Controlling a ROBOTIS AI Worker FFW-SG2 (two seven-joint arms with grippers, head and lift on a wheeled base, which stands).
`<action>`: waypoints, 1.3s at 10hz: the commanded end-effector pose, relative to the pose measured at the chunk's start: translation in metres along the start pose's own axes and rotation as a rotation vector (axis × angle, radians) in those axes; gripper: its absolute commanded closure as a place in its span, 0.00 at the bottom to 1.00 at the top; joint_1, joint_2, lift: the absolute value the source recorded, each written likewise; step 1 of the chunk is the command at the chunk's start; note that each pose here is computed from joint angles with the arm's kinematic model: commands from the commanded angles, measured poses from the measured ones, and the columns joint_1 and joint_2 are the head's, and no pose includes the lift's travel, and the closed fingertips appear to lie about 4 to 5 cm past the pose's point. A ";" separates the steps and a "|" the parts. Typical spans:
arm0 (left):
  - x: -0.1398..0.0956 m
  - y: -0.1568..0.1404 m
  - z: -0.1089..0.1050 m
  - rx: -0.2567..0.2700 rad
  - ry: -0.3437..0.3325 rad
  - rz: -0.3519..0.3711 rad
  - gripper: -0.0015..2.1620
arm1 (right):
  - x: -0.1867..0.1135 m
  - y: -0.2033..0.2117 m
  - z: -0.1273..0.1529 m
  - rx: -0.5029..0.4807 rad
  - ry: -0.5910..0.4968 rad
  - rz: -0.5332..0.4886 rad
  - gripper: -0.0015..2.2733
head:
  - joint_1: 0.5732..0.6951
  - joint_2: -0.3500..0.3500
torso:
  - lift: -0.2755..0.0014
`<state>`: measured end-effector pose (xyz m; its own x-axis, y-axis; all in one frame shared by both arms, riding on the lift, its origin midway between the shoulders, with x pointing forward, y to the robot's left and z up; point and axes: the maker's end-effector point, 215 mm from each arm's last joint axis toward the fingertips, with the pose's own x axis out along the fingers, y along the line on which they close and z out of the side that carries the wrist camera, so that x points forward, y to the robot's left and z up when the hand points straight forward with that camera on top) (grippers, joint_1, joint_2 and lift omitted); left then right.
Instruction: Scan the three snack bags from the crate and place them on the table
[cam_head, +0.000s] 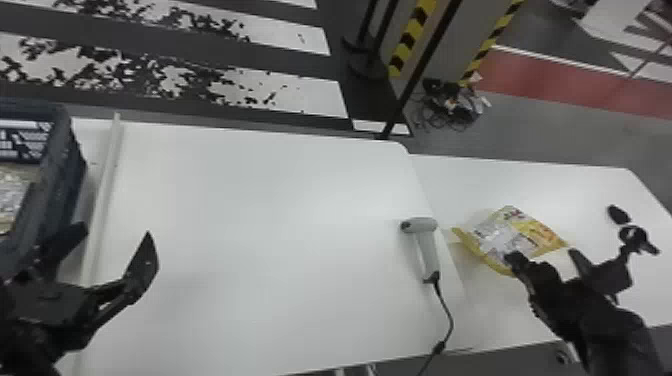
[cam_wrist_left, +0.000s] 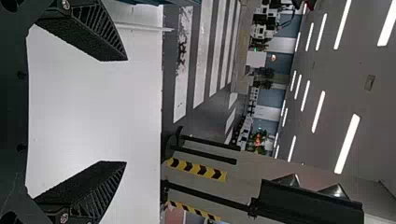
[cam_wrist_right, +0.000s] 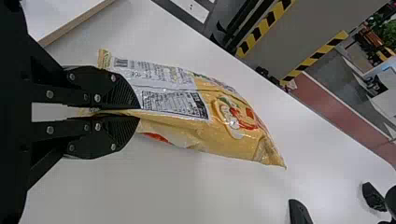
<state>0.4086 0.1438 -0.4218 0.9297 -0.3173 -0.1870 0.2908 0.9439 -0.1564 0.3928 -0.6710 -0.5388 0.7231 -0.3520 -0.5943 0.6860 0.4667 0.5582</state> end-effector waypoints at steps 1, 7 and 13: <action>0.000 -0.001 0.002 0.002 -0.003 -0.003 0.04 | 0.000 -0.006 -0.010 0.008 0.015 -0.007 0.00 | 1.00 0.00 | 0.77; -0.002 -0.005 -0.001 -0.001 0.010 -0.009 0.04 | -0.059 0.094 0.030 -0.283 -0.188 0.120 0.02 | 1.00 0.00 | 0.77; 0.000 -0.013 -0.004 -0.008 0.013 -0.007 0.04 | -0.131 0.290 -0.177 -0.792 -0.146 0.477 0.02 | 1.00 0.00 | 0.77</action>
<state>0.4041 0.1321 -0.4226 0.9247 -0.3253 -0.1979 0.2960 0.9410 -0.1639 0.4790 -0.3764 -0.4018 0.9446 -0.0954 -0.3142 0.1524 0.9749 0.1622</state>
